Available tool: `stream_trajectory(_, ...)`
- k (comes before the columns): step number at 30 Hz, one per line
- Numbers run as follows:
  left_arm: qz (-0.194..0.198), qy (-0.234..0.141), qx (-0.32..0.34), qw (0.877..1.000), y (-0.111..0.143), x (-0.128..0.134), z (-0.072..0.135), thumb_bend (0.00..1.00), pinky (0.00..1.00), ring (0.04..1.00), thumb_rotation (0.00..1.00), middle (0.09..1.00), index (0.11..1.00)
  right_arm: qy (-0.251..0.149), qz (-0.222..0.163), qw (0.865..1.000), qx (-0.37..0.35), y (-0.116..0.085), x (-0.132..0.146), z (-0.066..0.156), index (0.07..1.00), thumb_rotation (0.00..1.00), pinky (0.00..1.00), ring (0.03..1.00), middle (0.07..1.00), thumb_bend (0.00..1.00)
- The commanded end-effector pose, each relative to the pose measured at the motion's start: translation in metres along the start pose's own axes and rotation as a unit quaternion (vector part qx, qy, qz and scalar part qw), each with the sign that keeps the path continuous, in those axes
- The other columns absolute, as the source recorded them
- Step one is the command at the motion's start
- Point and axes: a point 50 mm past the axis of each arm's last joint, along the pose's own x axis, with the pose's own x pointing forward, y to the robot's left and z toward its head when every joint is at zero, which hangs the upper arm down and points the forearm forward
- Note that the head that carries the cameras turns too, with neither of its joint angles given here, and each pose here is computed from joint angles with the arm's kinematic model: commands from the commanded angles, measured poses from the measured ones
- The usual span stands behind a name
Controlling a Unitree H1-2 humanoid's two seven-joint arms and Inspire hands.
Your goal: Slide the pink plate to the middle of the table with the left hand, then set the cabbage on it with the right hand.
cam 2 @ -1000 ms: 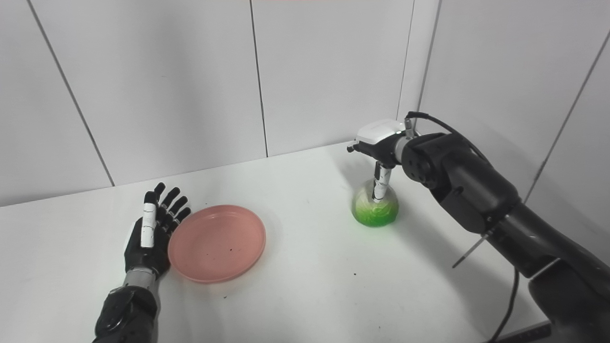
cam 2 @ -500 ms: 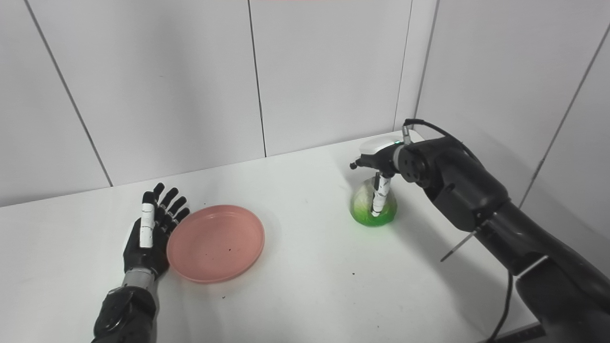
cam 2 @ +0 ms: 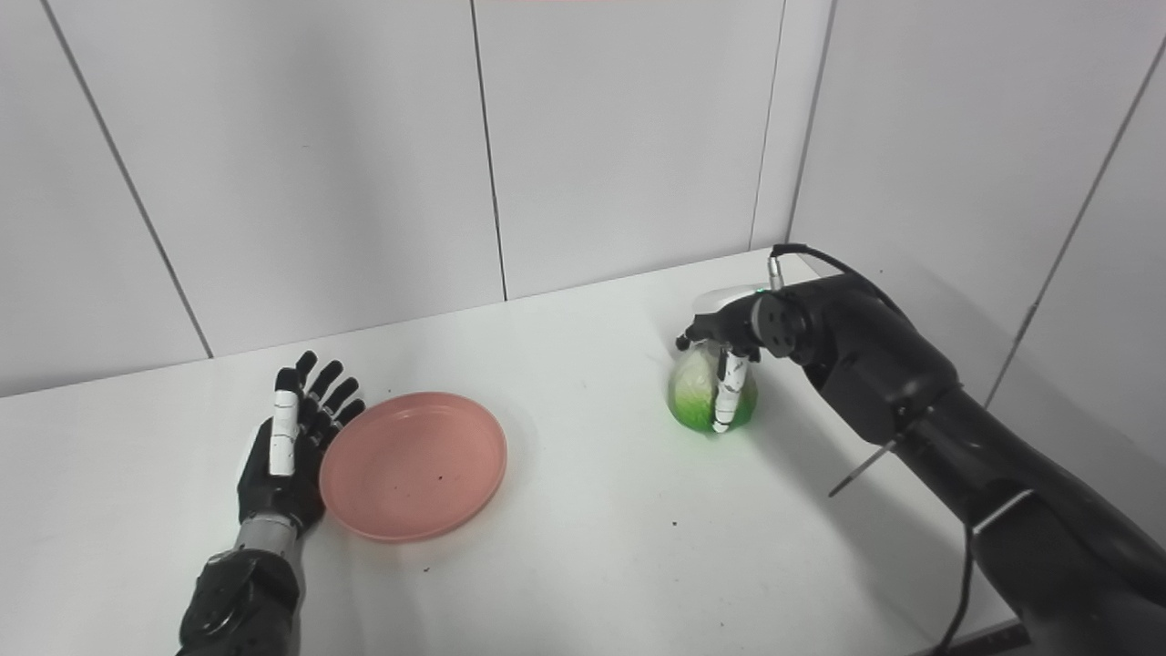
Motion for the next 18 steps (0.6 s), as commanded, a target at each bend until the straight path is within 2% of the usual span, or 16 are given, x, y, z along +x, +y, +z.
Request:
stream_trajectory(1, 0.007, 0.031, -0.016, 0.999, 0.000, -0.018, -0.027, 0.96, 0.90, 0.915, 0.80, 0.956, 0.983, 0.005, -0.047, 0.999, 0.001, -0.028, -0.013, 0.000, 0.882, 0.19, 0.67, 0.880, 0.931, 1.00)
stream_trajectory(3, 0.007, 0.031, -0.016, 0.999, -0.001, -0.019, -0.027, 0.97, 0.91, 0.916, 0.80, 0.956, 0.987, 0.001, -0.053, 0.999, 0.005, -0.023, -0.012, 0.000, 0.876, 0.19, 0.69, 0.883, 0.928, 1.00)
stream_trajectory(8, 0.010, 0.033, -0.017, 0.999, 0.000, -0.021, -0.031, 0.97, 0.91, 0.919, 0.81, 0.954, 0.988, -0.022, -0.071, 0.997, 0.023, -0.004, -0.003, -0.003, 0.851, 0.16, 0.66, 0.872, 0.926, 1.00)
stream_trajectory(10, 0.012, 0.035, -0.023, 0.999, 0.000, -0.019, -0.030, 0.97, 0.90, 0.920, 0.80, 0.953, 0.987, -0.025, -0.075, 0.997, 0.024, 0.001, 0.000, -0.003, 0.847, 0.16, 0.60, 0.841, 0.934, 1.00)
stream_trajectory(12, 0.012, 0.036, -0.028, 0.999, 0.001, -0.017, -0.029, 0.96, 0.91, 0.918, 0.80, 0.959, 0.998, -0.029, -0.077, 0.996, 0.021, 0.005, 0.004, -0.003, 0.833, 0.17, 0.52, 0.760, 0.925, 1.00)
stream_trajectory(15, 0.014, 0.033, -0.026, 0.999, 0.001, -0.014, -0.027, 0.96, 0.90, 0.915, 0.81, 0.960, 1.000, -0.035, -0.083, 0.996, 0.014, 0.010, 0.007, -0.001, 0.826, 0.16, 0.50, 0.736, 0.914, 1.00)
stream_trajectory(17, 0.016, 0.029, -0.023, 0.999, 0.000, -0.013, -0.025, 0.97, 0.90, 0.911, 0.81, 0.951, 0.989, -0.044, -0.090, 0.995, 0.008, 0.013, 0.009, -0.001, 0.805, 0.12, 0.55, 0.748, 0.888, 0.98)
stream_trajectory(18, 0.017, 0.027, -0.021, 0.999, 0.000, -0.013, -0.024, 0.97, 0.88, 0.910, 0.81, 0.946, 0.987, -0.050, -0.093, 0.994, 0.006, 0.014, 0.010, -0.001, 0.781, 0.09, 0.56, 0.698, 0.798, 0.93)
